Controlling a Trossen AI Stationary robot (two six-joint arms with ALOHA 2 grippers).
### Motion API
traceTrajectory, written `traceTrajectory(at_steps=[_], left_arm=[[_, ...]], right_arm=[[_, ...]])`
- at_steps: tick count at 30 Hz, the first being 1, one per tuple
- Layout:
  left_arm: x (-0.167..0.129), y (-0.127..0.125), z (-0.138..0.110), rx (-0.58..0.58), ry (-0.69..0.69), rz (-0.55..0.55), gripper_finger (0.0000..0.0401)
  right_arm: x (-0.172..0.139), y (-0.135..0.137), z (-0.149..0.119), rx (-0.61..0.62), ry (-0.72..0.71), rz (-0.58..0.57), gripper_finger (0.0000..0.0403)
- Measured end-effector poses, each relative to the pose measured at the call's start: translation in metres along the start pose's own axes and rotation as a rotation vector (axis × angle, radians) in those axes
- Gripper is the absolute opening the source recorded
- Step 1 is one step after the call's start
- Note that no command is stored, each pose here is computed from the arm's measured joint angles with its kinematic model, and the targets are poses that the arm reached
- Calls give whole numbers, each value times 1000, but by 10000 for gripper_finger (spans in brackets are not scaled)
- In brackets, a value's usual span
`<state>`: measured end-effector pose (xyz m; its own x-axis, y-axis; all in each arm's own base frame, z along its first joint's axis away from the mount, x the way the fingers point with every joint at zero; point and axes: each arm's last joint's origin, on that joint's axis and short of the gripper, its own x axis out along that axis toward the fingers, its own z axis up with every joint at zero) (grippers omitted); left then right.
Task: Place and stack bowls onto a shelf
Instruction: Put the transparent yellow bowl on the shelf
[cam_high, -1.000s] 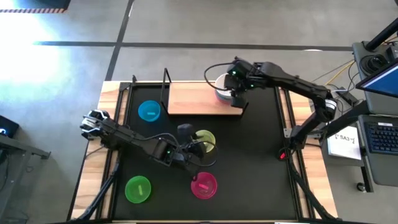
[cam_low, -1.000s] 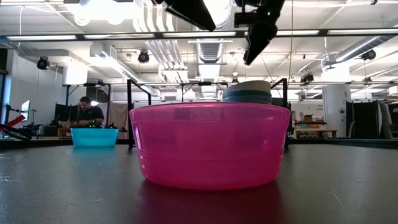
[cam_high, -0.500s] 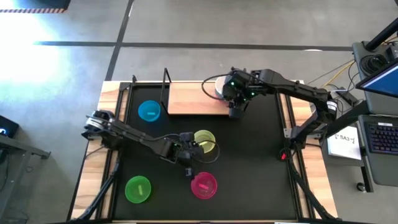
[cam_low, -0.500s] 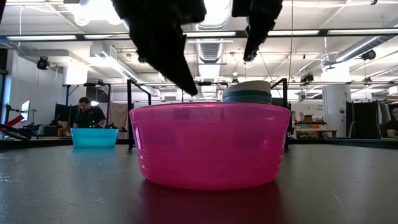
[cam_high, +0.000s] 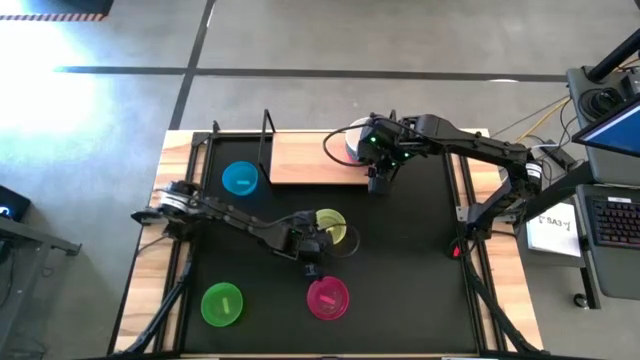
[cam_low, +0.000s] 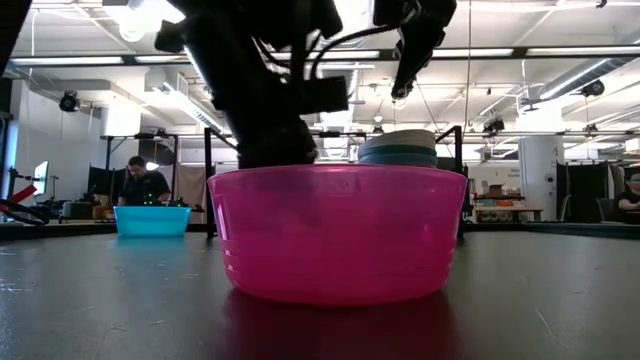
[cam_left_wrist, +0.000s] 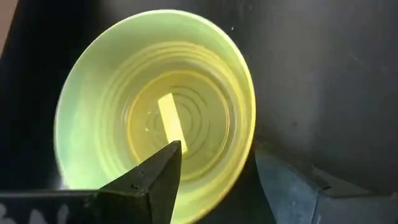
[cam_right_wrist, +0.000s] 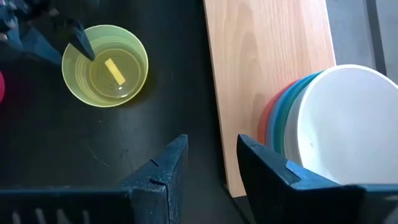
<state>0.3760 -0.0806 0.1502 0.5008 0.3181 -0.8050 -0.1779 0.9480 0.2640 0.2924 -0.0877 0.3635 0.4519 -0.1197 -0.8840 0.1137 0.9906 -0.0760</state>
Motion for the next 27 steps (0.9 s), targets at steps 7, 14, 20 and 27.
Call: traceTrajectory(at_steps=[7,14,20,27], left_arm=[[18,-3,2,-2,34,14,122],[13,12,7,-38,62,-20,11],[6,35,12,-73,73,0,3],[-9,64,24,-103,22,21,1]], right_arm=[[0,0,0,0,5,1,125],[0,0,-1,-16,10,2,123],[0,0,-4,-47,34,7,123],[0,1,-7,-51,65,14,123]])
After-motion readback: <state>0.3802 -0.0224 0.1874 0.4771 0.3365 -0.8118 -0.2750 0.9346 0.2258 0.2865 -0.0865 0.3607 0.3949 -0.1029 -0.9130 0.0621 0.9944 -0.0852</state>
